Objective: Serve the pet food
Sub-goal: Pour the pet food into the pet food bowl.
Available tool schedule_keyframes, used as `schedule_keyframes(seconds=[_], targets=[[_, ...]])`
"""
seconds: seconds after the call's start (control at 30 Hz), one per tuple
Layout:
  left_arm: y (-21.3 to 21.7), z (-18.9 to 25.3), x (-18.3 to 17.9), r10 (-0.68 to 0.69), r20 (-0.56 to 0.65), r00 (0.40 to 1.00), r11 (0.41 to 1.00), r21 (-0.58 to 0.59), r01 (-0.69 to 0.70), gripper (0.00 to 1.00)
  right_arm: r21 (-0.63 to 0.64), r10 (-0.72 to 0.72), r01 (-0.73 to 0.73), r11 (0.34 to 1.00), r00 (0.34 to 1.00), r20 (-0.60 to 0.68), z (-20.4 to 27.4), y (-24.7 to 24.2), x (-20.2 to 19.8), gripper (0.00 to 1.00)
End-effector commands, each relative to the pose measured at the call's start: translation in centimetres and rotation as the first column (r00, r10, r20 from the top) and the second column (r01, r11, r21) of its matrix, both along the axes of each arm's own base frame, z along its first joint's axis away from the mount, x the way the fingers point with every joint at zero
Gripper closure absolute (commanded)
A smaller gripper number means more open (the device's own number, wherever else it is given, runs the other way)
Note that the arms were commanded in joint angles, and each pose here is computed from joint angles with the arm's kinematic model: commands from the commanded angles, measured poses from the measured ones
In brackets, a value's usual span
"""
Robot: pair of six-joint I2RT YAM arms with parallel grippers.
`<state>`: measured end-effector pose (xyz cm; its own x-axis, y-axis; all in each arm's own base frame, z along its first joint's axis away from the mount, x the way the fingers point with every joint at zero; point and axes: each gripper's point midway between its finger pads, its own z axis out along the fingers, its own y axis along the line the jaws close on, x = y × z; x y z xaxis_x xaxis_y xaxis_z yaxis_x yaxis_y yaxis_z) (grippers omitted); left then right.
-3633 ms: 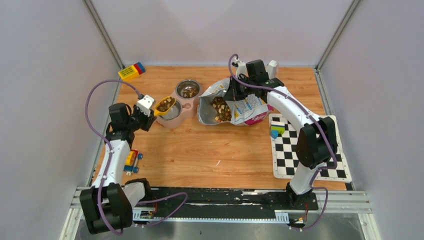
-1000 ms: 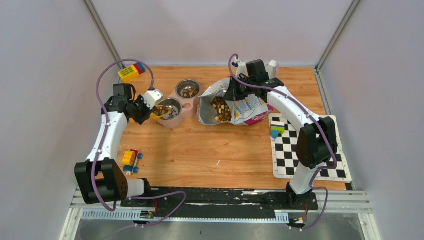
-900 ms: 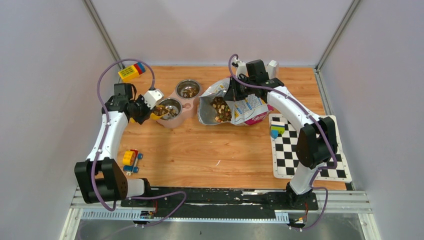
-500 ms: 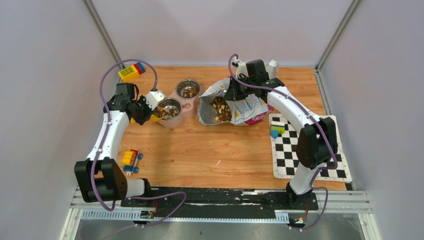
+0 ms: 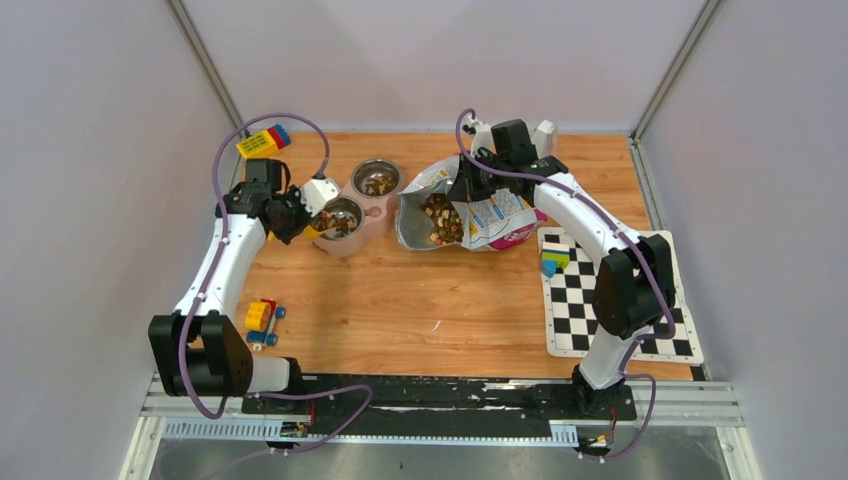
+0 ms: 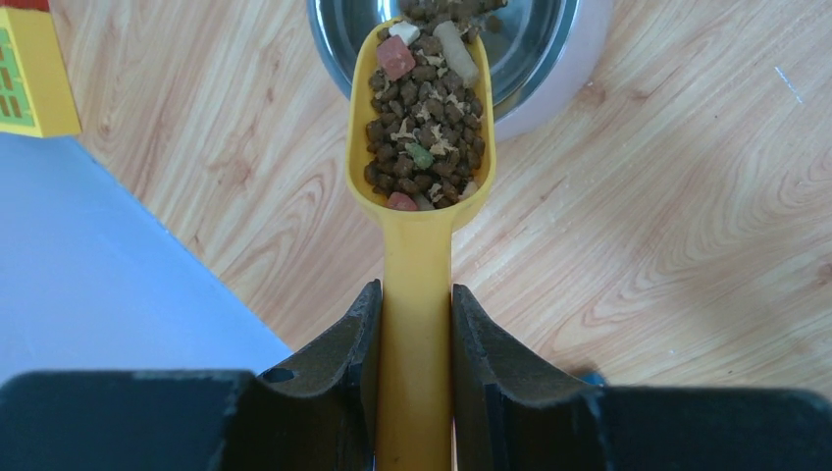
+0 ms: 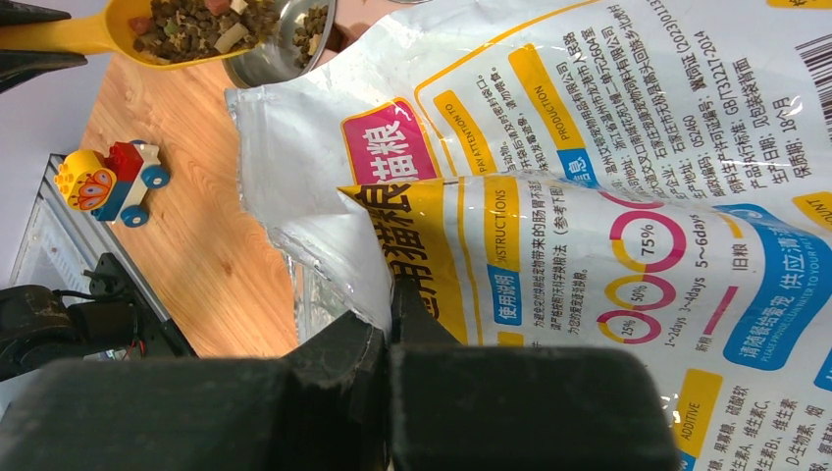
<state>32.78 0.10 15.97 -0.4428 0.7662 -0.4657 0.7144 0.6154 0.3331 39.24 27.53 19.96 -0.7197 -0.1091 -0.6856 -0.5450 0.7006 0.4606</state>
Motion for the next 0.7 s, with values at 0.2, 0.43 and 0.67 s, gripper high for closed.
schedule_keyframes(seconds=[0.2, 0.43, 0.67], targets=[[-0.5, 2.3, 1.6, -0.047, 0.054, 0.997, 0.99, 0.138, 0.039, 1.0, 0.032, 0.024, -0.026, 0.999, 0.997, 0.069, 3.2, 0.3, -0.8, 1.0], [-1.1, 3.6, 2.5, -0.093, 0.1, 0.991, 0.964, 0.259, 0.064, 1.0, 0.029, 0.024, -0.026, 0.999, 0.997, 0.069, 3.1, 0.3, -0.8, 1.0], [-2.0, 4.3, 2.6, -0.164, 0.136, 0.977, 0.907, 0.41, 0.095, 1.0, 0.029, 0.025, -0.027, 0.999, 0.997, 0.071, 3.1, 0.2, -0.8, 1.0]])
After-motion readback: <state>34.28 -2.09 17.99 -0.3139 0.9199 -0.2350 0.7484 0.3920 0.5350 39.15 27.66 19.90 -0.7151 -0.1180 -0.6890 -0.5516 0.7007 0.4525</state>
